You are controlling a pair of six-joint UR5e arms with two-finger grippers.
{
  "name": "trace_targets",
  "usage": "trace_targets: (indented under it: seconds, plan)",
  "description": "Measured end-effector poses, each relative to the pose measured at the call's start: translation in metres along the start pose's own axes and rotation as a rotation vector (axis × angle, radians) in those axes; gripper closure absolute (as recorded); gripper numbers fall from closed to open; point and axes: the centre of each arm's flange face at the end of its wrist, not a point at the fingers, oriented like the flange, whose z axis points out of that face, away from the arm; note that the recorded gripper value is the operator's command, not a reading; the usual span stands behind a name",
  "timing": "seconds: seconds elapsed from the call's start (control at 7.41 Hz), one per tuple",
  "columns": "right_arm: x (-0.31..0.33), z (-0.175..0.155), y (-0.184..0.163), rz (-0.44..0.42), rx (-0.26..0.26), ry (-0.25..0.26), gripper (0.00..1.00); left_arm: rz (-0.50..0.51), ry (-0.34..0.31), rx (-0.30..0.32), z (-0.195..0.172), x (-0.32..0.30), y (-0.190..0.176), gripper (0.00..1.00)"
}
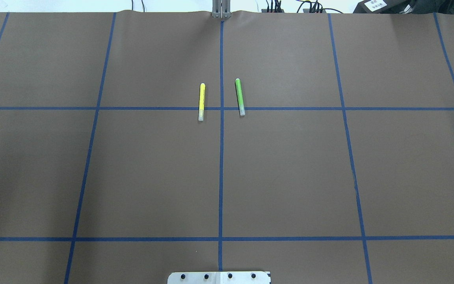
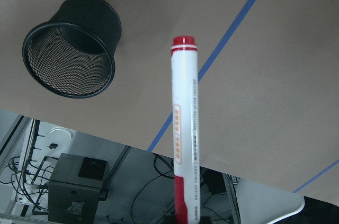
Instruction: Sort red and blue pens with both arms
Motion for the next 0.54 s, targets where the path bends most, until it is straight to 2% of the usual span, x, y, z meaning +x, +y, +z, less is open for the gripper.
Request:
trace_targets:
  seconds: [0.54]
  plan:
    - [0.025,0.027,-0.006,0.029,-0.036,-0.038,1.00,-0.083,0.066,-0.098,0.037,-0.038,-0.005,1.00]
